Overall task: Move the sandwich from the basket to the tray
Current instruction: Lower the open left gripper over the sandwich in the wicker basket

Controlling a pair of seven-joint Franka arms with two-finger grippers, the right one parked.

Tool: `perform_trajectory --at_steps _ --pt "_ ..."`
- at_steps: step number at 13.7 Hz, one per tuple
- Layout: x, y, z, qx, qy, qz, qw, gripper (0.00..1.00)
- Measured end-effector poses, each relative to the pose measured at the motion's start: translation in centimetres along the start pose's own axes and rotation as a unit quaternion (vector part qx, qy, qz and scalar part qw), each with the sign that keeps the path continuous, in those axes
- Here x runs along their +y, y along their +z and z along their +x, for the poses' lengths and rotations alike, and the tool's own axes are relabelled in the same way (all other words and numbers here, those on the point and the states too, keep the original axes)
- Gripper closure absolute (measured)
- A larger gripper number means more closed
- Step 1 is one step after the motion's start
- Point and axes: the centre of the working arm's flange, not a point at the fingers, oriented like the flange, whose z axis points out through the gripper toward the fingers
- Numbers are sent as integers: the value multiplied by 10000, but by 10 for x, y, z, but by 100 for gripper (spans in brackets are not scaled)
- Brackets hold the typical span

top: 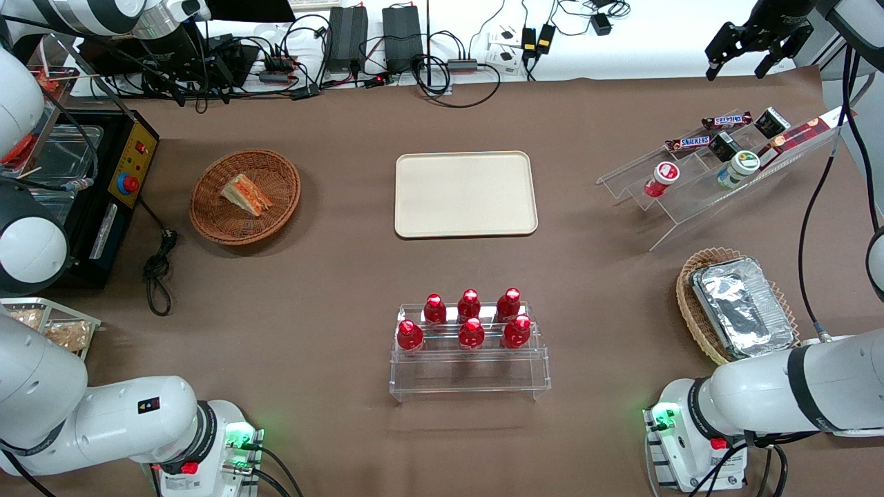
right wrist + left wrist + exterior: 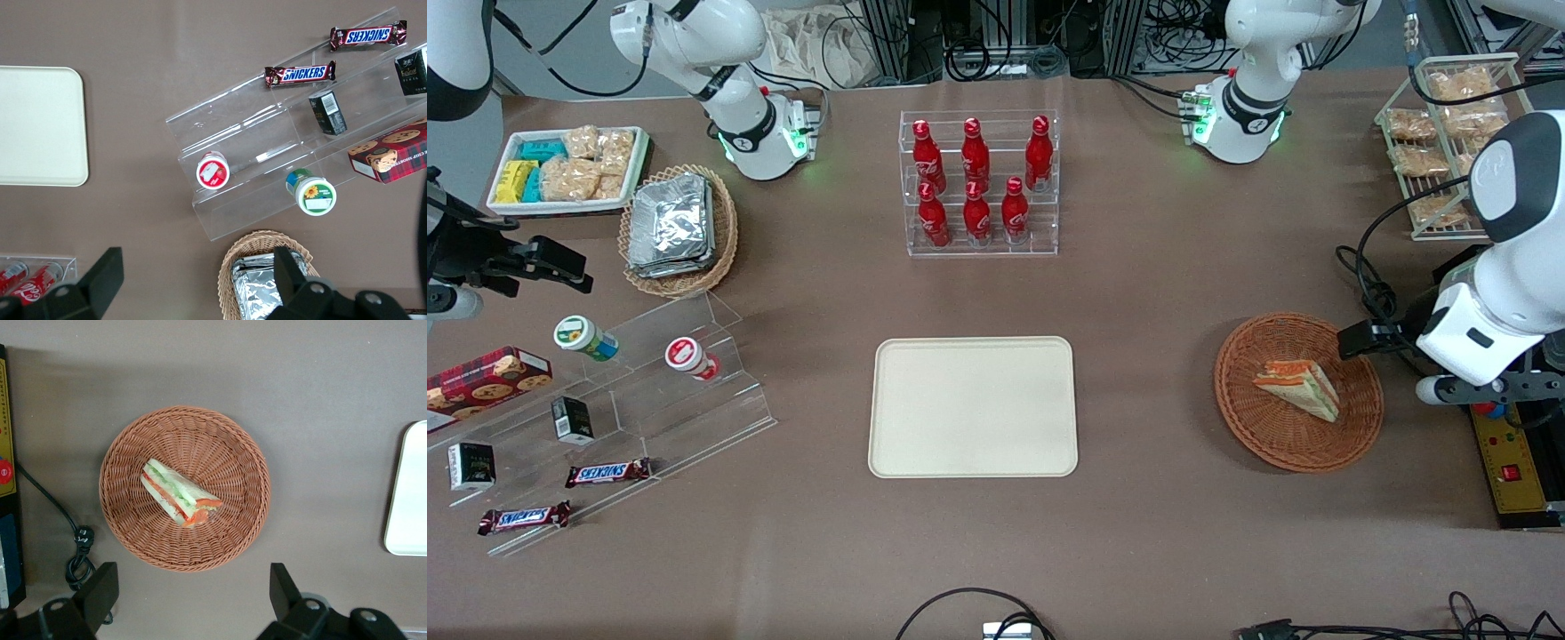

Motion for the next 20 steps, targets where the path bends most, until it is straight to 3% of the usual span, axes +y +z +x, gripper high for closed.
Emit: perform_trajectory --at_steps 6,10,12,14,18,20 --pt "-1 3 1 -27 -138 -2 9999 0" --pt "-15 33 10 -270 -1193 1 9925 0" --pt "-28 56 17 -450 -1938 13 9800 0" --pt "-32 80 22 -483 -2658 16 9628 0" --pt "-31 150 23 -167 -3921 -118 9197 0" --pt "-28 191 12 -158 -4337 -145 9008 0"
